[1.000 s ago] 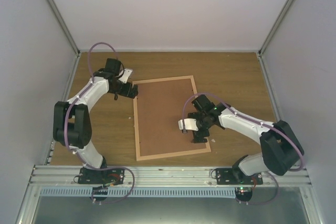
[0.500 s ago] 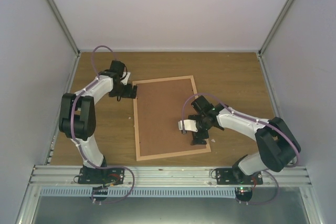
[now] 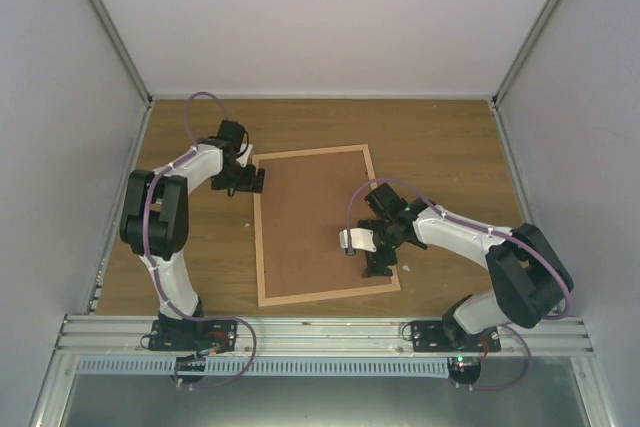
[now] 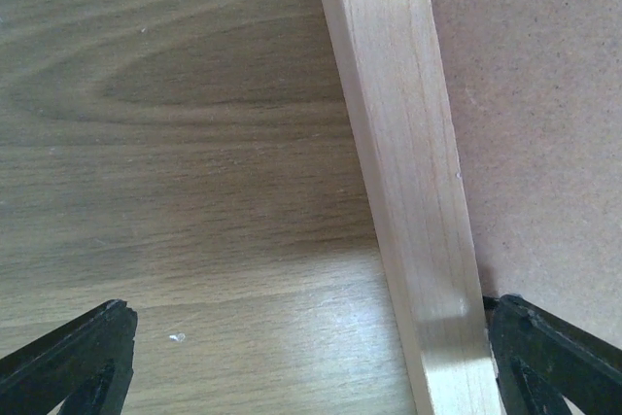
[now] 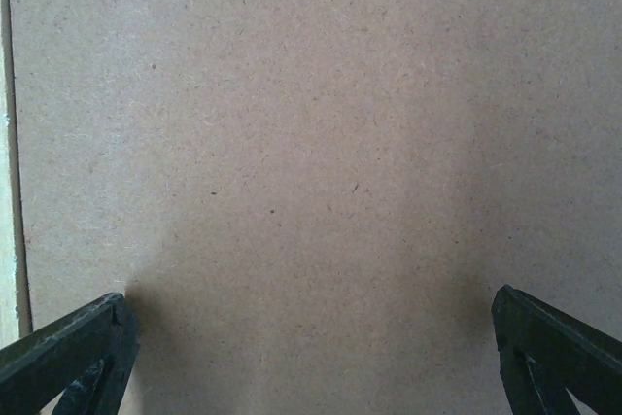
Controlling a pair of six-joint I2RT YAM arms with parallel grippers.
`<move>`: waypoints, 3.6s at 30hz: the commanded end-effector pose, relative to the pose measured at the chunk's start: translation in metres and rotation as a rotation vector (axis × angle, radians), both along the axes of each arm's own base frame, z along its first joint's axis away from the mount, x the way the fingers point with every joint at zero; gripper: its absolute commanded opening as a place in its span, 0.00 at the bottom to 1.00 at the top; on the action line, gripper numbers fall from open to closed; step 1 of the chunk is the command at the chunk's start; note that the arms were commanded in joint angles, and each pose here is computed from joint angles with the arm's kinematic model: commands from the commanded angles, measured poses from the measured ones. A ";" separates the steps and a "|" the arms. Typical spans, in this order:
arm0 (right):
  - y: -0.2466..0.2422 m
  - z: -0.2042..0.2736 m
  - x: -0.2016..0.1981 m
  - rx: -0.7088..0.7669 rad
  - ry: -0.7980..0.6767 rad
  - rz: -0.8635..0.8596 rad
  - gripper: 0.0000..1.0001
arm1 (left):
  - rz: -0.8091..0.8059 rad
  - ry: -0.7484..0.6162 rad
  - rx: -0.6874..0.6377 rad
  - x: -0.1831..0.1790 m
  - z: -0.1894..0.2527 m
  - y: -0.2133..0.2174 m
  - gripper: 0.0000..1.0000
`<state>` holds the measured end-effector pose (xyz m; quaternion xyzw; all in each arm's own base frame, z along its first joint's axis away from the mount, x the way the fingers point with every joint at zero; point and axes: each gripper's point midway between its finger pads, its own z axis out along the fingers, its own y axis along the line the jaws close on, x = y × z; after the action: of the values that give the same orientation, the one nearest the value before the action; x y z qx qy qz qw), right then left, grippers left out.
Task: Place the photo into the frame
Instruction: Install the photo frame at the center of the board.
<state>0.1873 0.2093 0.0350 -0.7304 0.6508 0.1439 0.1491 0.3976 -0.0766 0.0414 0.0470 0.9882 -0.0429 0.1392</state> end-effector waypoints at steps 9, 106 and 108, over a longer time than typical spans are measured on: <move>-0.014 -0.031 -0.016 -0.083 0.045 0.013 1.00 | 0.059 0.003 0.027 0.019 -0.011 0.004 0.99; 0.006 -0.010 0.003 0.079 0.218 -0.269 0.93 | -2.707 -0.464 0.325 -0.232 0.014 -0.122 0.99; 0.006 -0.010 0.003 0.079 0.220 -0.269 0.92 | -2.707 -0.462 0.319 -0.234 0.015 -0.120 0.99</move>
<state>0.1938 0.2269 0.0422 -0.6223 0.7299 0.2363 0.1553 0.1657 -0.2013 0.0554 0.9783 0.1487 -0.0249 0.1424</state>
